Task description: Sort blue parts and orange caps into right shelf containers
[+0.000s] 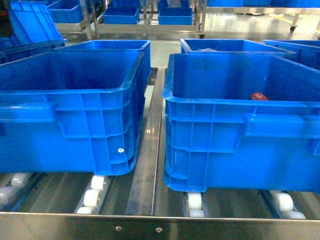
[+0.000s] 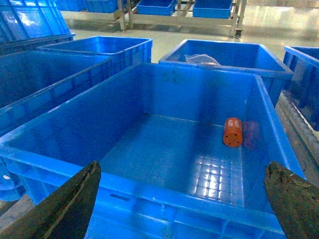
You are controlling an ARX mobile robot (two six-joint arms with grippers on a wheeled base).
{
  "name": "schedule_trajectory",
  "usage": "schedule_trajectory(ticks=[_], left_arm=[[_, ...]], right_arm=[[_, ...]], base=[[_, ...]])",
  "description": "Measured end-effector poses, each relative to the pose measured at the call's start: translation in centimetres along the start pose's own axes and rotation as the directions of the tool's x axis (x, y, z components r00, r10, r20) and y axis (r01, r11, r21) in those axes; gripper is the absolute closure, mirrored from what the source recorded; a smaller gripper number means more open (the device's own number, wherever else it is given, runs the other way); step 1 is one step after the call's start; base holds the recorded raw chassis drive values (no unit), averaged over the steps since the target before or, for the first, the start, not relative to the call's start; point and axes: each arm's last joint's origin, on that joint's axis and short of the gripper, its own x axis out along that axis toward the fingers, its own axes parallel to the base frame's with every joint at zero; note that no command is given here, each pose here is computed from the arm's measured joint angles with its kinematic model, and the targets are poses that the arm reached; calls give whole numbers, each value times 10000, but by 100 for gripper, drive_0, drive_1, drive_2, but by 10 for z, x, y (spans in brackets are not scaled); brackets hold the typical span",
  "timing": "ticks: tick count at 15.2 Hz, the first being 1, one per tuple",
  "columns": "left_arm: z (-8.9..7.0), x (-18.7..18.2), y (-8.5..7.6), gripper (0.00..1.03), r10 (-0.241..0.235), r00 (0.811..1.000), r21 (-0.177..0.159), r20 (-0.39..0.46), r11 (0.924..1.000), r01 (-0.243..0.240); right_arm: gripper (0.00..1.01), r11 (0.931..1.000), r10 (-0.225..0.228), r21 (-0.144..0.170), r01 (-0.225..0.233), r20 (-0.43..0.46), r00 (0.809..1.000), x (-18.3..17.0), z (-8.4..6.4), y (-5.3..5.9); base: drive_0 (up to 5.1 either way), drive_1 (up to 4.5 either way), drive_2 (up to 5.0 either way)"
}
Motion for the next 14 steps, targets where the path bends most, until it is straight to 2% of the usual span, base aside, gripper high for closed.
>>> schedule_trajectory(ticks=[1, 2, 3, 4, 5, 6, 7, 9, 10, 11, 12, 14], left_arm=[[-8, -25, 10, 5, 494, 9984, -58, 283, 9988, -493], [-27, -47, 20, 5, 1266, 9910, -114, 436, 9919, -1262], [-51, -60, 28, 12, 952, 9949, -248, 342, 9952, -944], [-74, -75, 25, 27, -611, 9980, -683, -189, 9959, 596], [-77, -85, 22, 39, -1565, 9877, -964, -59, 9832, 1552], [-70, -91, 22, 52, -1672, 9848, -1094, 460, 9791, 1714], [-69, -97, 25, 65, -1562, 9858, -1166, 618, 9798, 1626], [-84, -110, 26, 90, -1584, 9873, -1277, 109, 9791, 1585], [-83, -116, 26, 102, -1584, 9870, -1330, 275, 9780, 1607], [-82, -120, 27, 101, -1566, 9868, -1311, 407, 9783, 1606], [-87, -126, 27, 101, -1526, 9859, -1311, 686, 9783, 1605], [-98, -133, 27, 101, -1609, 9869, -1311, 63, 9783, 1604]], right_arm=[[3, 10000, 0, 0, 0, 0, 10000, 0, 0, 0], [3, 10000, 0, 4, 0, 0, 10000, 0, 0, 0], [12, 9939, -1099, -44, 1106, 834, 9904, -3, 1, -2], [26, 9728, -2308, 87, 2314, 1174, 9659, -15, -5, -3], [37, 9681, -2501, 118, 2504, 1101, 9619, -23, -12, -1], [50, 9681, -2501, 118, 2502, 964, 9634, -31, -19, 1], [64, 9679, -2509, 123, 2508, 945, 9634, -38, -24, 3], [89, 9679, -2509, 123, 2510, 1040, 9624, -50, -30, 6], [99, 9679, -2509, 123, 2509, 956, 9633, -56, -35, 8], [99, 9680, -2509, 157, 2505, 953, 9633, -61, -37, 9], [99, 9680, -2509, 157, 2506, 1002, 9628, -66, -39, 11], [99, 9679, -2512, 161, 2509, 971, 9630, -75, -44, 13]], base=[[0, 0, 0], [0, 0, 0], [0, 0, 0], [0, 0, 0], [0, 0, 0], [0, 0, 0], [0, 0, 0], [0, 0, 0], [0, 0, 0], [0, 0, 0], [0, 0, 0], [0, 0, 0]])
